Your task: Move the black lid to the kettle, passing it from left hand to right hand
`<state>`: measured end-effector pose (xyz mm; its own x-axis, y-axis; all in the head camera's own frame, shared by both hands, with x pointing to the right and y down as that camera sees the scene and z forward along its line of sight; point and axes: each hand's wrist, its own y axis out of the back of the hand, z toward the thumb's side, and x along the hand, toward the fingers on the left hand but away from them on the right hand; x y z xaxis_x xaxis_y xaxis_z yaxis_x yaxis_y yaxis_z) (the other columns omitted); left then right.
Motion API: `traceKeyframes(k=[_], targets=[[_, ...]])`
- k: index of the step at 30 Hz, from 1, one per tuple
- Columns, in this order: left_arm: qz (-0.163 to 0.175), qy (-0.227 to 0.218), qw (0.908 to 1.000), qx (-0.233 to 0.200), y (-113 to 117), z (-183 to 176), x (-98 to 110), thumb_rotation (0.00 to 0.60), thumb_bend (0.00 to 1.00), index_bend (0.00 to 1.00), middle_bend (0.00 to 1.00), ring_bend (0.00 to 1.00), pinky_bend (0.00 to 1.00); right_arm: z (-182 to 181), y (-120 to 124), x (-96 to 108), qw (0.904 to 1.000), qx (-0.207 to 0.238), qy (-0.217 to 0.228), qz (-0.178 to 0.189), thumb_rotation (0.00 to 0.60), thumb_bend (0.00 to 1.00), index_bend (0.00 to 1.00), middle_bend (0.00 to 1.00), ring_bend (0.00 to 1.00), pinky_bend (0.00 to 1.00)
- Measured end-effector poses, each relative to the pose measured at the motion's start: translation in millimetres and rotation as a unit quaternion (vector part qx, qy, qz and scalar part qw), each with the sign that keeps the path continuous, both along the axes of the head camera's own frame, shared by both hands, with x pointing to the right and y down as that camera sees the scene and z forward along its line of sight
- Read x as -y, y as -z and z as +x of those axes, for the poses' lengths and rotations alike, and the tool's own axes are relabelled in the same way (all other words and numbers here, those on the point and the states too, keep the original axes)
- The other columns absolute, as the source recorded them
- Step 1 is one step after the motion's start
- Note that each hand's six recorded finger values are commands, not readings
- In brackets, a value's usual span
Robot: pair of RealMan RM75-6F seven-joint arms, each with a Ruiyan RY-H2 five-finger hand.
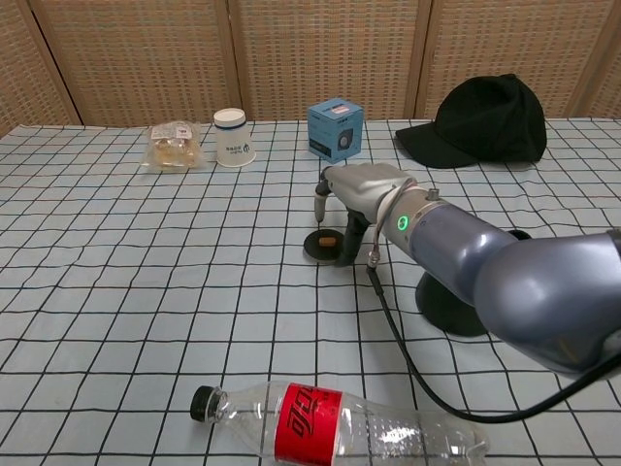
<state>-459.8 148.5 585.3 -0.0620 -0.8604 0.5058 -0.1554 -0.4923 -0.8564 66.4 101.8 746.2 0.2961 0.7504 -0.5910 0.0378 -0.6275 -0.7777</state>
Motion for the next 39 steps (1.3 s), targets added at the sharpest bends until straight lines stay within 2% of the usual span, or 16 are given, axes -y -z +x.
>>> traceKeyframes(k=[28,30,35,39], targets=[[-0.016,0.000,0.9997,-0.017,-1.6,0.4,-0.6,0.600,0.18,0.09,0.00,0.00,0.00,-12.5,-16.5,-3.5,0.9992,-0.033,0.015,-0.014,0.600,0.40,0.38,0.14,0.00,0.07],[-0.018,0.000,0.9997,-0.018,-1.6,0.4,-0.8,0.600,0.18,0.09,0.00,0.00,0.00,-12.5,-16.9,-3.7,0.9992,-0.035,0.014,-0.013,0.600,0.41,0.41,0.18,0.03,0.10],[-0.018,0.001,0.9997,-0.019,-1.4,-0.2,-0.6,0.600,0.18,0.09,0.00,0.00,0.00,-13.6,-13.9,-2.1,0.9994,-0.032,0.015,-0.001,0.600,0.44,0.55,0.40,0.30,0.36],[-0.018,0.000,0.9996,-0.021,-1.2,0.8,-1.0,0.600,0.18,0.10,0.00,0.00,0.00,-14.0,-12.2,-2.3,0.9995,-0.026,0.016,0.010,0.600,0.45,0.61,0.49,0.40,0.49]])
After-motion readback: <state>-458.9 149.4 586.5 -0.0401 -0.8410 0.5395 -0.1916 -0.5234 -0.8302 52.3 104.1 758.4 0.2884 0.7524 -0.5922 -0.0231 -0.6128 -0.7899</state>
